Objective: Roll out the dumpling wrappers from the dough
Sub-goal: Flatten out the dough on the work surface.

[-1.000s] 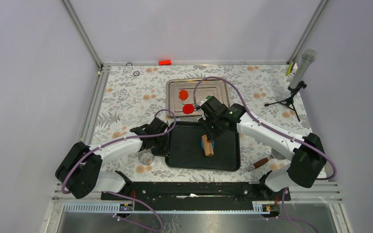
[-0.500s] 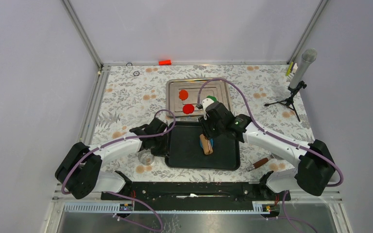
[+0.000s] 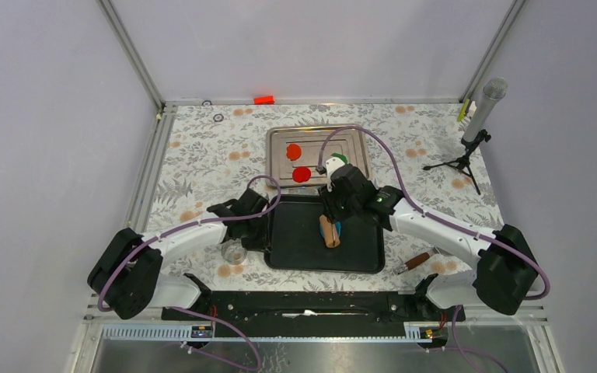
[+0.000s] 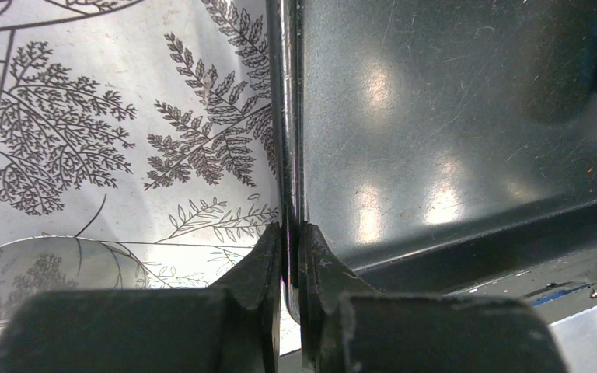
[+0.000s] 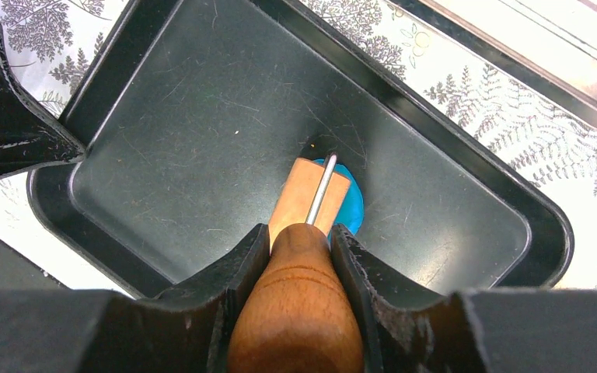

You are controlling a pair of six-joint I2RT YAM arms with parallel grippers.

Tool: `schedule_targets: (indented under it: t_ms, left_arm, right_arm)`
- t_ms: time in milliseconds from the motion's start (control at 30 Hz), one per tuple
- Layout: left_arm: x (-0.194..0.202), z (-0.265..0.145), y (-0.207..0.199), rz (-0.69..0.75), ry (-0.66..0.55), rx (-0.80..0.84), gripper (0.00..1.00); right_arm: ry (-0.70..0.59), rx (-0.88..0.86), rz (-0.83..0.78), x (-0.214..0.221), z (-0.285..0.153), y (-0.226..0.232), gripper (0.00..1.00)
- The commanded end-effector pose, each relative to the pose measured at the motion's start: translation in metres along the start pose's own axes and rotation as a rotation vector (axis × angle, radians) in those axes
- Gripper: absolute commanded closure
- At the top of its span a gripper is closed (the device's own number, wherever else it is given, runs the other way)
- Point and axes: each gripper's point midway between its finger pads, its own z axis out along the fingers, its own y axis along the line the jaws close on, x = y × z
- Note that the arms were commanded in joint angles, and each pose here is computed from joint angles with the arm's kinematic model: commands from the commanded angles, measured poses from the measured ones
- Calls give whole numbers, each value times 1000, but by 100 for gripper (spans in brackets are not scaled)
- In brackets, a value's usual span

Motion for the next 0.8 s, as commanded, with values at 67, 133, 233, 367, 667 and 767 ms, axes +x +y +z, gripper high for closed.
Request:
schedule_targets:
  t_ms: [67,133,233,367,667,767]
  left_arm:
    - [-11,-11,-33,52,-33,145,100]
    - [-11,-11,-32,51,-33,143,100]
    - [-11,-10,-32,51,-30,141,100]
    - [-11,-10,-33,50,-25,143,100]
    - [-16,-17,-32,45,-53,127,100]
    - [-15,-17,-30,22,-58,121,100]
  right_arm:
    - [224,-21,67,76,-16,-1,100]
    - [209,-18,84,79,-20,-2,100]
    - [182,-34,124,81,-26,1,100]
    - [167,-39,151,80,-27,3,100]
    - [-26,-72,119,21,-45,9,100]
    - [-97,-115,111,11,-50,15,100]
